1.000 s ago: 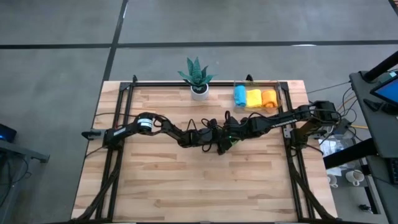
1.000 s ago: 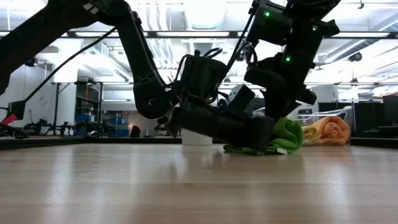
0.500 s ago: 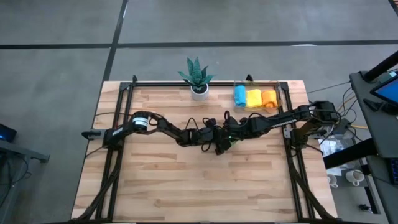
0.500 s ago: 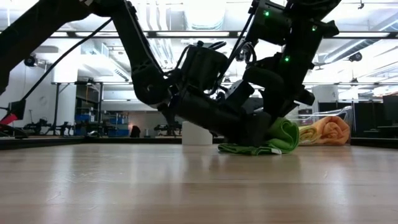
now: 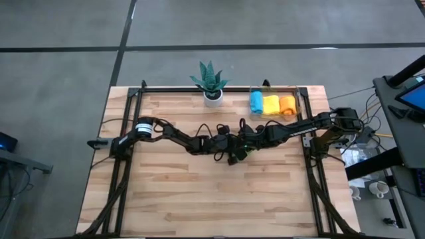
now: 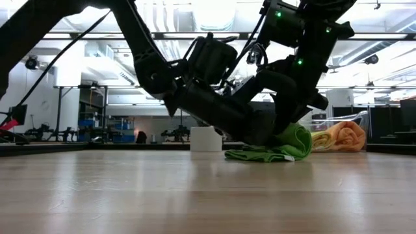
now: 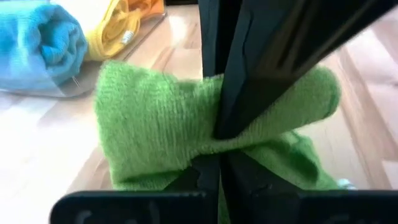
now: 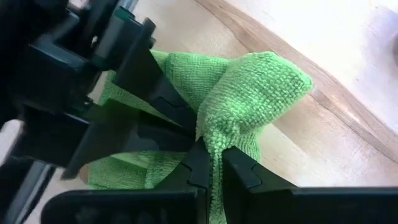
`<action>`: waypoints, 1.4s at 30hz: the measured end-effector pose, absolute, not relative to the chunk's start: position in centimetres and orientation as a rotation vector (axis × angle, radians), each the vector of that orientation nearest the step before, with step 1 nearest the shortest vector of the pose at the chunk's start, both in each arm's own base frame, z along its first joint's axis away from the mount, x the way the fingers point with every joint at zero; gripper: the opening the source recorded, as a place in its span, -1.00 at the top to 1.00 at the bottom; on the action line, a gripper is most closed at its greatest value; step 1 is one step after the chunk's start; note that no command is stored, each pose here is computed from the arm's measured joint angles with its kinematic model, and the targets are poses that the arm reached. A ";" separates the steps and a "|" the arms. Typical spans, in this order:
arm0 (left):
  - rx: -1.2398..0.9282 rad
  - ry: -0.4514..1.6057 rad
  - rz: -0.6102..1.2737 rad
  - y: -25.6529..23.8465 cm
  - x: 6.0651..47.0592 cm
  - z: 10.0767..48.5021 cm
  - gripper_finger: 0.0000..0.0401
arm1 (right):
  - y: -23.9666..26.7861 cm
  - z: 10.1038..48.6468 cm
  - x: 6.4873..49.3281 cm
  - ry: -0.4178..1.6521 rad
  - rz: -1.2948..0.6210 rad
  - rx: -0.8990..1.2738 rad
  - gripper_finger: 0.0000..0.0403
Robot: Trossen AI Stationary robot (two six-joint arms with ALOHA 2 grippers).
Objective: Roll microfiber towels into tight, uniform cylinder then place into a basket
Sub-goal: Roll the green microfiber cloth
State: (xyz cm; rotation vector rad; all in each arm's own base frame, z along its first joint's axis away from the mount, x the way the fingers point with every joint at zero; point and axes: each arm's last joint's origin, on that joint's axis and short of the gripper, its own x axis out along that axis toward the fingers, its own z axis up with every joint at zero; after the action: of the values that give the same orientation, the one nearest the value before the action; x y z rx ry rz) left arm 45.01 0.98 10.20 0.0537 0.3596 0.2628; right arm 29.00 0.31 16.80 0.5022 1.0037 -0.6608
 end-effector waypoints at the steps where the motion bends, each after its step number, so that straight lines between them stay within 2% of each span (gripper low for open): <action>1: 0.057 0.363 0.262 1.0 45.0 10.3 1.00 | 0.3 16.8 29.0 1.005 -0.662 0.502 0.95; 10: 0.063 0.390 0.260 0.9 43.5 11.8 1.00 | 0.3 16.8 29.0 1.006 -0.664 0.503 0.95; 16: 0.077 0.499 0.259 0.9 42.6 12.6 1.00 | 0.3 16.8 29.0 1.004 -0.658 0.498 0.95; 22: 0.075 0.547 0.283 0.8 39.6 13.4 1.00 | 0.3 16.9 29.2 0.991 -0.644 0.494 0.95; 32: -0.098 0.481 0.319 -0.6 34.4 11.0 1.00 | 0.3 16.9 29.4 0.988 -0.604 0.493 0.95; 42: -0.245 0.557 0.223 -1.8 34.7 10.3 1.00 | 0.3 16.9 29.4 0.984 -0.596 0.485 0.95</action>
State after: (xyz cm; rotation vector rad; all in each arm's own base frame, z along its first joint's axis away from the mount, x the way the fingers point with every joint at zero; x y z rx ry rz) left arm 34.74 -1.84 10.27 -0.2445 0.5573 0.2226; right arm 29.43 0.33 16.95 0.4851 0.9843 -0.5965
